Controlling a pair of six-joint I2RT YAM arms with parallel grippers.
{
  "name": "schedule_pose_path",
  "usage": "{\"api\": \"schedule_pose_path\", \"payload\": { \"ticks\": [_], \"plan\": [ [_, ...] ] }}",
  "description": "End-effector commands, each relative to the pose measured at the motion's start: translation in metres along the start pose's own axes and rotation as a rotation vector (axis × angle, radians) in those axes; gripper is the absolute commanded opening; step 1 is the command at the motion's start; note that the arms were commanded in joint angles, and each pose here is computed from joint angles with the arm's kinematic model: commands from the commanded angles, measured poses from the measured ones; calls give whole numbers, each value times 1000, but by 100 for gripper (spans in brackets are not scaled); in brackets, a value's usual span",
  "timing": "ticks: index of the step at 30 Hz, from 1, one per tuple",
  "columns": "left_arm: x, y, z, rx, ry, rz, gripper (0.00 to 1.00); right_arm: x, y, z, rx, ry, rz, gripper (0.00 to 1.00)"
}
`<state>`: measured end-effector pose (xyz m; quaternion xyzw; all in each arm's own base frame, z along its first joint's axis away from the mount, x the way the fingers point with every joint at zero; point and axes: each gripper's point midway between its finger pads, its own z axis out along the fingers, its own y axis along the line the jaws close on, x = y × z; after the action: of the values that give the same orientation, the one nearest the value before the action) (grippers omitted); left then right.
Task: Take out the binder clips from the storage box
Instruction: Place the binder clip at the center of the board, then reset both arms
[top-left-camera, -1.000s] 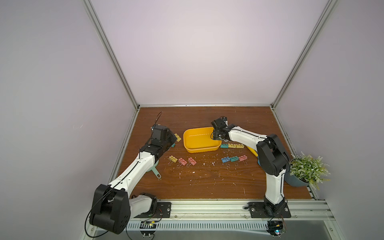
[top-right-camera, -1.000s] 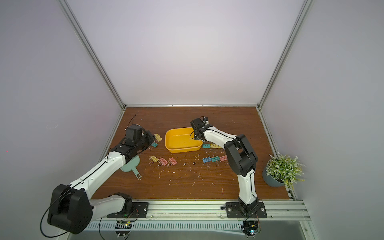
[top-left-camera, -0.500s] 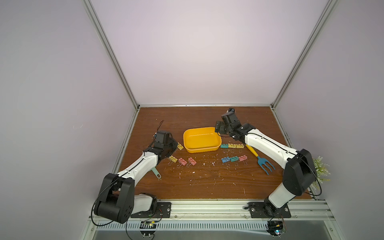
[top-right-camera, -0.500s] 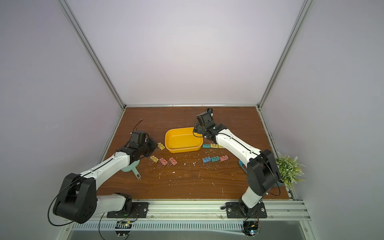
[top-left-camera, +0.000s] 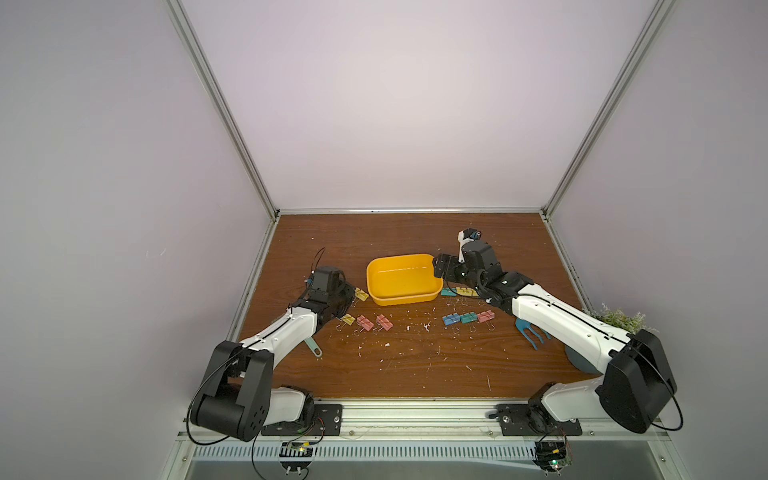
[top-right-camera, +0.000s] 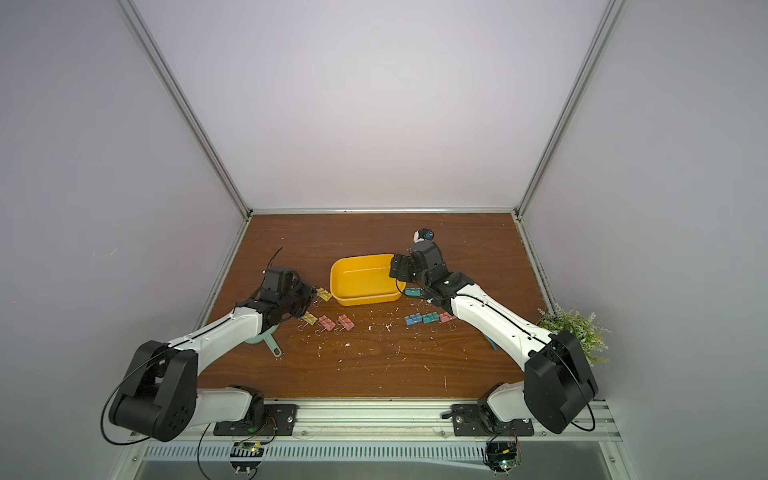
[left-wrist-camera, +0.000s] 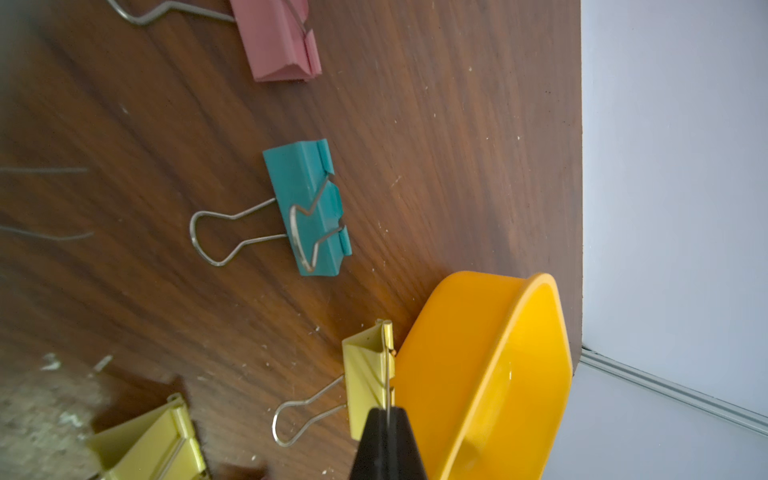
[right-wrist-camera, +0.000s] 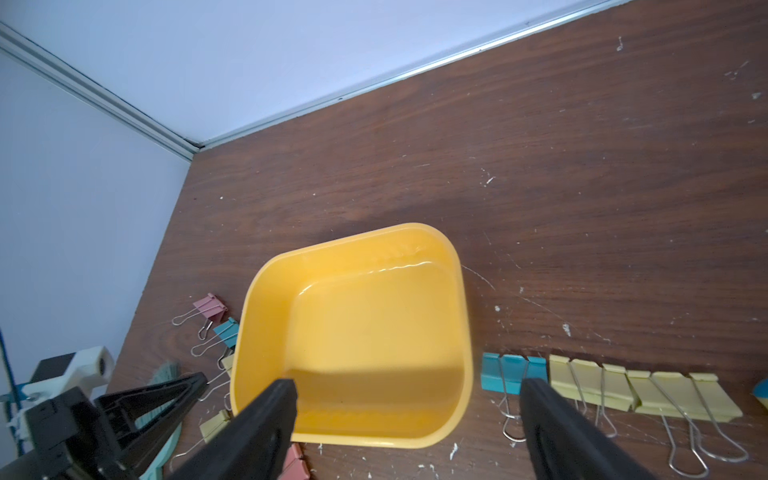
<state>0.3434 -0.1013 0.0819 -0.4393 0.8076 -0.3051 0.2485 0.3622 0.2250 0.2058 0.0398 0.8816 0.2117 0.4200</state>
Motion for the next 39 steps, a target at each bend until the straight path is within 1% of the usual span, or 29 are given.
{"api": "schedule_pose_path", "payload": {
  "ticks": [1, 3, 6, 9, 10, 11, 12, 15, 18, 22, 25, 28, 30, 31, 33, 34, 35, 37, 38, 39],
  "plan": [
    [-4, 4, 6, 7, -27, -38, 1, -9, 14, -8, -62, -28, 36, 90],
    [-3, 4, 10, 21, -21, -36, 1, -8, 15, -9, -70, -23, 40, 91],
    [-6, 12, 11, -6, -40, -35, 4, -5, 16, -11, -80, -15, 37, 91],
    [-7, 14, 9, -3, -55, -35, 12, -5, 13, -13, -68, -22, 34, 91],
    [-8, 15, 7, -3, -63, -35, 18, -5, 11, -15, -58, -27, 32, 91],
    [-8, 15, 5, 0, -68, -35, 26, -6, 8, -16, -47, -33, 29, 91],
    [-9, 15, 4, 3, -74, -37, 31, -7, 6, -18, -35, -42, 22, 92],
    [-8, 11, -2, 21, -72, -23, 40, -16, -5, -27, 18, -93, 4, 92],
    [-12, 8, -14, 18, -98, 14, 41, -27, -20, -40, 85, -165, -13, 93],
    [-27, 3, -36, 19, -196, 67, 44, -41, -38, -62, 148, -283, -29, 95],
    [-43, -6, -56, 38, -295, 145, 45, -47, -52, -77, 186, -371, -56, 96],
    [-59, -21, -76, 57, -404, 277, 47, -52, -69, -88, 262, -443, -105, 98],
    [-70, -29, -90, 57, -481, 355, 50, -53, -85, -93, 345, -479, -142, 99],
    [-76, -31, -96, 52, -520, 386, 52, -54, -92, -95, 381, -494, -162, 99],
    [-83, -34, -106, 36, -578, 457, 63, -52, -105, -94, 449, -504, -210, 99],
    [-86, -37, -111, 33, -606, 498, 70, -51, -112, -92, 482, -504, -241, 99],
    [-88, -39, -113, 34, -626, 531, 79, -48, -118, -89, 512, -501, -269, 99],
    [-89, -40, -114, 30, -660, 635, 97, -42, -134, -82, 588, -483, -323, 99],
    [-89, -38, -112, 21, -667, 678, 99, -39, -142, -79, 625, -475, -334, 99],
    [-89, -35, -111, -1, -676, 715, 99, -38, -152, -77, 664, -470, -340, 99]
  ]
}}
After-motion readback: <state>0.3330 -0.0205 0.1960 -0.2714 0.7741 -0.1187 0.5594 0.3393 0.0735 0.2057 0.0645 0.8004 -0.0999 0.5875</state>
